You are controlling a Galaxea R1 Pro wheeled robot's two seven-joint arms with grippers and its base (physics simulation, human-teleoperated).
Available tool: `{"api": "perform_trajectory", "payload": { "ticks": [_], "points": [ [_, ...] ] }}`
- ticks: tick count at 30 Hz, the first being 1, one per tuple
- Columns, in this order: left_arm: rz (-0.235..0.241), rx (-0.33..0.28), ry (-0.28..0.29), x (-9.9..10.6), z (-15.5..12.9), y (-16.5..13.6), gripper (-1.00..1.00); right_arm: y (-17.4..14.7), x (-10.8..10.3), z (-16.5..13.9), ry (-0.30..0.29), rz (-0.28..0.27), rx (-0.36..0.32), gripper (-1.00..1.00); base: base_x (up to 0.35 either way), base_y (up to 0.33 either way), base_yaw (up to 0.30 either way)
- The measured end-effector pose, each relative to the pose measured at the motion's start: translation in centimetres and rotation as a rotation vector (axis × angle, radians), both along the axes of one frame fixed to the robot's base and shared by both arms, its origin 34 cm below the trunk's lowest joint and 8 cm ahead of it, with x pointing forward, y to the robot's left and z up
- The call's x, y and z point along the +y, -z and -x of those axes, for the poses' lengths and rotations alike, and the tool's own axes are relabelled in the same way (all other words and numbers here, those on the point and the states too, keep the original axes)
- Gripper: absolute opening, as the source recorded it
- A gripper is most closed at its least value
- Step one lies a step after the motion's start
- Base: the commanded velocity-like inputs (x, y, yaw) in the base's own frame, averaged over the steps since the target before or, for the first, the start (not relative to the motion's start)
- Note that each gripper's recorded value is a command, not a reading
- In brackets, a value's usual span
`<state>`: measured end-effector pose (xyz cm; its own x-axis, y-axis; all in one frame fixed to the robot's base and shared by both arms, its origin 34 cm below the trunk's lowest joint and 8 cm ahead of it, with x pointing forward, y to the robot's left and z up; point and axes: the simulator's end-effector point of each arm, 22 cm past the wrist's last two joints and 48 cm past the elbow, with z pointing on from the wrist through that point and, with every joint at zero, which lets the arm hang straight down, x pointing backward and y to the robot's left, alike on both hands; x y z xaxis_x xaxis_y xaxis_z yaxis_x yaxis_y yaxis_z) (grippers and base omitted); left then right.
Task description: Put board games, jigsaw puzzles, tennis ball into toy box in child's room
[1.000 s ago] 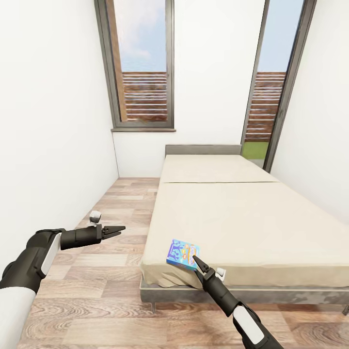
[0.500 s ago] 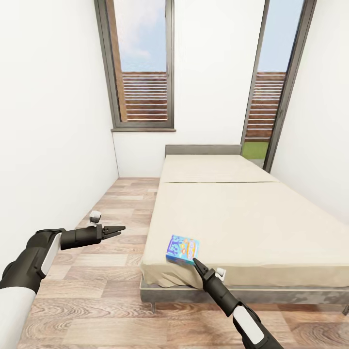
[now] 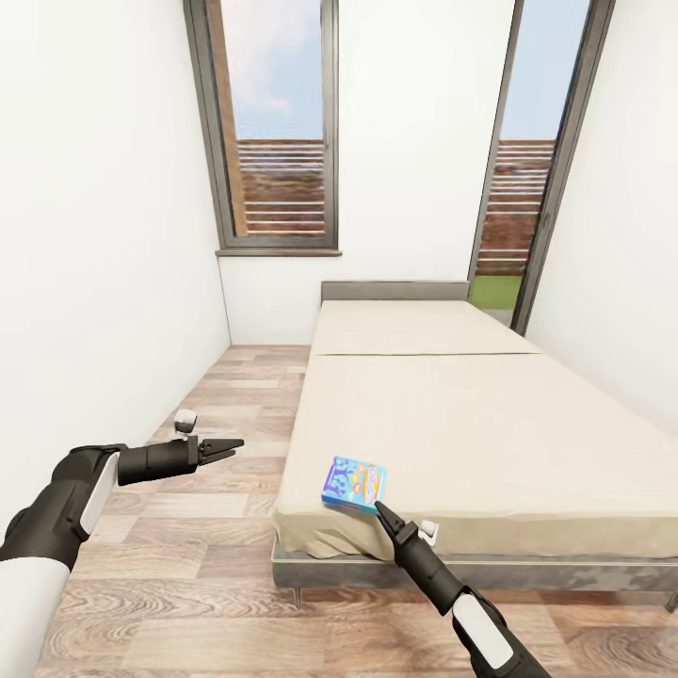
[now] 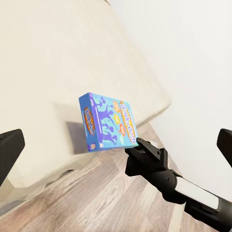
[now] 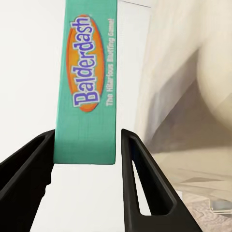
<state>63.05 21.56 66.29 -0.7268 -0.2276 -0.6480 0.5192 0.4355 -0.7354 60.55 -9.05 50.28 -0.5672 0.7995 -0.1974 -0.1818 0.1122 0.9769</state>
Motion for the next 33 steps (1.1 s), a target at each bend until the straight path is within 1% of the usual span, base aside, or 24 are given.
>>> {"api": "perform_trajectory", "payload": {
  "ticks": [8,10,25,29,33],
  "points": [
    [0.000,0.000,0.000,0.0,0.0,0.0,1.00,0.0,0.0,0.0,-0.001,-0.001,0.001,-1.00,0.000,0.000,0.000],
    [0.000,-0.008,0.000,0.0,0.1,-0.5,1.00,-0.5,0.0,0.0,-0.001,-0.002,-0.008,-1.00,0.000,0.000,0.000],
    [-0.001,-0.007,-0.001,0.0,-0.8,-3.8,1.00,-4.0,0.0,-1.1,-0.003,-0.005,-0.005,-1.00,0.000,0.000,0.000],
    [-0.001,-0.007,-0.001,0.0,-1.0,-4.7,1.00,-5.1,0.2,-1.9,-0.012,0.003,0.012,-1.00,0.000,0.000,0.000],
    [-0.002,-0.007,-0.002,0.1,-1.3,-5.6,1.00,-5.5,0.5,-2.2,-0.036,0.010,0.052,-1.00,0.000,0.000,0.000]
  ]
}}
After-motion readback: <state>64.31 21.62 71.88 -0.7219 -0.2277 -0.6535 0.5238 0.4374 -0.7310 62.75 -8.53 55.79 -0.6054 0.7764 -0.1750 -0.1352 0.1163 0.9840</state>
